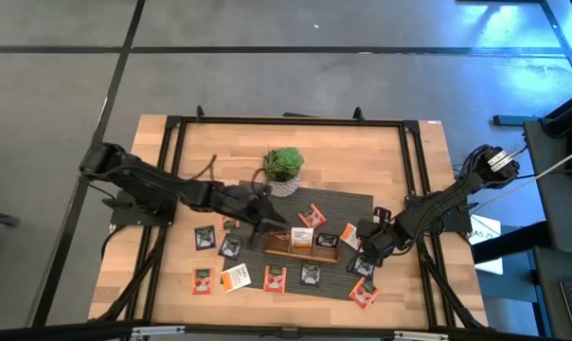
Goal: Pick & Place Tea
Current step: Put the white tea bag into the middle of the wooden organizer, then put the violet tea bag into the right section of the wooden organizer
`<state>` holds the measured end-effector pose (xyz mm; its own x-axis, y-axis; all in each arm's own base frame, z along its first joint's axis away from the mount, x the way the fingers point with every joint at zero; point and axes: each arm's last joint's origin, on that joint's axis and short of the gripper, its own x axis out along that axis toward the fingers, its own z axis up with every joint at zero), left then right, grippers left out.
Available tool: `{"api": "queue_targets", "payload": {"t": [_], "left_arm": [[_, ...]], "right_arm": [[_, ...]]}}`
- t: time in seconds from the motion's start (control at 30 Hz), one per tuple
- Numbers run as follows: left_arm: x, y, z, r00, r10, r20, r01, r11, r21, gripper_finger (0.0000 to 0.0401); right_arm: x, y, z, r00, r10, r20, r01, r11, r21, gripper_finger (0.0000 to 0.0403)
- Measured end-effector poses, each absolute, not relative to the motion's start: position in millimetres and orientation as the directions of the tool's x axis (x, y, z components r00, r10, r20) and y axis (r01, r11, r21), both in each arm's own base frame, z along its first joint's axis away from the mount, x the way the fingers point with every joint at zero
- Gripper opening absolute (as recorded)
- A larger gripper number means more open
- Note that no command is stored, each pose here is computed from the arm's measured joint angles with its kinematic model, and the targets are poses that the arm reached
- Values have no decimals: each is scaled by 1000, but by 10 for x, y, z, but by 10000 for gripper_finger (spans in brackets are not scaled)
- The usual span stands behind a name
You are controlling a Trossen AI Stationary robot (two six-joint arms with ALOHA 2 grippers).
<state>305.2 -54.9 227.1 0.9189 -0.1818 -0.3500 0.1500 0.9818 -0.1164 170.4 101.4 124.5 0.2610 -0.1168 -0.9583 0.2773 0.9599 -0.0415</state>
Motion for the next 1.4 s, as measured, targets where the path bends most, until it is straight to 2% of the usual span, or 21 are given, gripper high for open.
{"api": "queue_targets", "payload": {"t": [0.33, 0.43, 0.57, 0.73, 0.97, 1.17, 1.4], "left_arm": [[3695, -664, 2369, 833, -167, -527, 178, 984, -30, 92], [3703, -694, 2401, 761, -145, -632, 171, 985, -20, 93], [3608, -705, 2415, 706, -55, -706, 73, 997, -5, 90], [3572, -798, 2468, 721, -53, -691, 51, 998, -23, 89], [3666, -939, 2554, 818, -103, -566, 107, 994, -26, 88], [3825, -1022, 2504, 876, -146, -459, 164, 987, -1, 88], [3986, -1028, 2319, 896, -154, -417, 187, 982, 39, 88]], "right_arm": [[1751, 1010, 1250, 322, -150, -935, 298, 953, -51, 24], [1754, 1010, 1257, 326, -151, -933, 302, 952, -49, 25], [1783, 1024, 1331, 349, -151, -925, 298, 954, -43, 25], [1858, 1051, 1511, 417, -174, -892, 274, 960, -59, 25], [1951, 1084, 1661, 488, -224, -844, 225, 966, -126, 25], [1958, 1100, 1686, 483, -204, -852, 214, 970, -111, 25], [1946, 1124, 1685, 473, -173, -864, 229, 971, -68, 25]]}}
